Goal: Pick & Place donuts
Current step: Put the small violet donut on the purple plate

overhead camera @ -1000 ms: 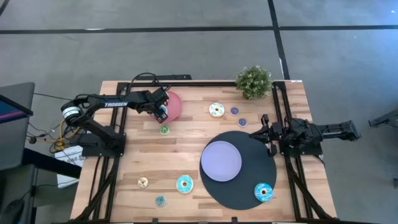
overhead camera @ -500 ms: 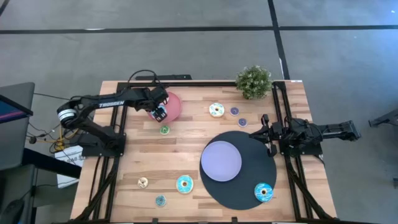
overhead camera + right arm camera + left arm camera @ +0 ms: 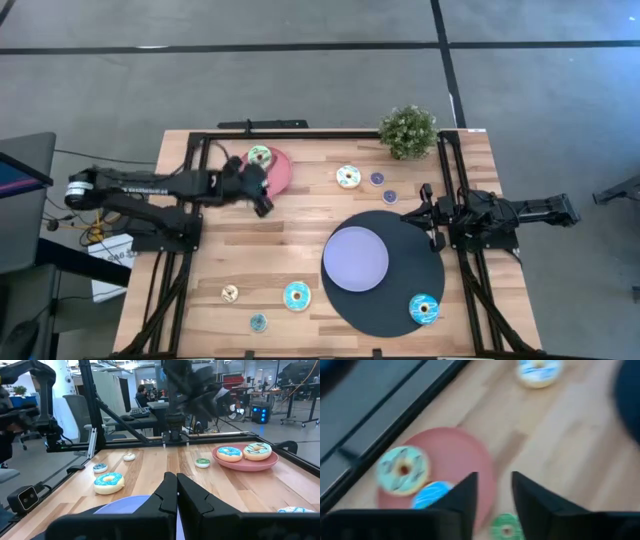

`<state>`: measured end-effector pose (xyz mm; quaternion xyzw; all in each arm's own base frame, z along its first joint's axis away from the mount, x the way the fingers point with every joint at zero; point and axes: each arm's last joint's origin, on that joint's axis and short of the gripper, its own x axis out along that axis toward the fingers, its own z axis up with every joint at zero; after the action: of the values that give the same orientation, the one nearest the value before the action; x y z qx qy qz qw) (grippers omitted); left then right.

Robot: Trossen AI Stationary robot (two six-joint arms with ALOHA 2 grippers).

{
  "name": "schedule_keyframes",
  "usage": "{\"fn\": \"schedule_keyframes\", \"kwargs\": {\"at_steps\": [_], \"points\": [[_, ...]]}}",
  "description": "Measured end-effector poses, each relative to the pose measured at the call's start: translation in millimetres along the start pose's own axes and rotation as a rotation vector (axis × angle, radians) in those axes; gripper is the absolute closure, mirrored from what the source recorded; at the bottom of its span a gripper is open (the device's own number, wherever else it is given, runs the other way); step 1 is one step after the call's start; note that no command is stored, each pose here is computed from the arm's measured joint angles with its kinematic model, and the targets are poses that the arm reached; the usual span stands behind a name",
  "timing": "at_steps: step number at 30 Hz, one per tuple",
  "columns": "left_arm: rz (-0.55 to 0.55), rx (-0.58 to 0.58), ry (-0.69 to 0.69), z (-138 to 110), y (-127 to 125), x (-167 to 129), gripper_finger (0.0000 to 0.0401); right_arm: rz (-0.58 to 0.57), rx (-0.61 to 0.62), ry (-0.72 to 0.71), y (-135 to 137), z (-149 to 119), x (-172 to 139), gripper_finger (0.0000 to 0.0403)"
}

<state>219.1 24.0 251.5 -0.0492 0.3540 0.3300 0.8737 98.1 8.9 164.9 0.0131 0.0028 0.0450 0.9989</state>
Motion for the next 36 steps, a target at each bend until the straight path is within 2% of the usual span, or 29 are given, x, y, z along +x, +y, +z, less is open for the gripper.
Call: {"fn": "schedule_keyframes", "kwargs": {"at_steps": [3,5,11,19,23,27,34,36], "points": [[-0.088,0.049,-0.059,-12,-25,-3,0.0372,0.000,0.000,0.000,0,0,0,0.0403],[-0.140,0.076,-0.087,-22,-39,-3,0.0391,0.000,0.000,0.000,0,0,0,0.0403],[-0.189,0.228,-0.067,-39,-58,1,0.0388,0.000,0.000,0.000,0,0,0,0.0403],[-0.294,0.264,0.020,-51,-78,19,0.0400,0.000,0.000,0.000,0,0,0,0.0403],[-0.331,0.315,-0.012,-64,-87,22,0.0400,0.000,0.000,0.000,0,0,0,0.0403],[-0.385,0.316,-0.084,-82,-88,24,0.0401,0.000,0.000,0.000,0,0,0,0.0403],[-0.464,0.345,-0.081,-118,-75,33,0.0401,0.000,0.002,-0.005,0,0,0,0.0403],[-0.484,0.361,-0.123,-121,-73,35,0.0401,-0.016,0.012,-0.059,0,6,0,0.0403]]}}
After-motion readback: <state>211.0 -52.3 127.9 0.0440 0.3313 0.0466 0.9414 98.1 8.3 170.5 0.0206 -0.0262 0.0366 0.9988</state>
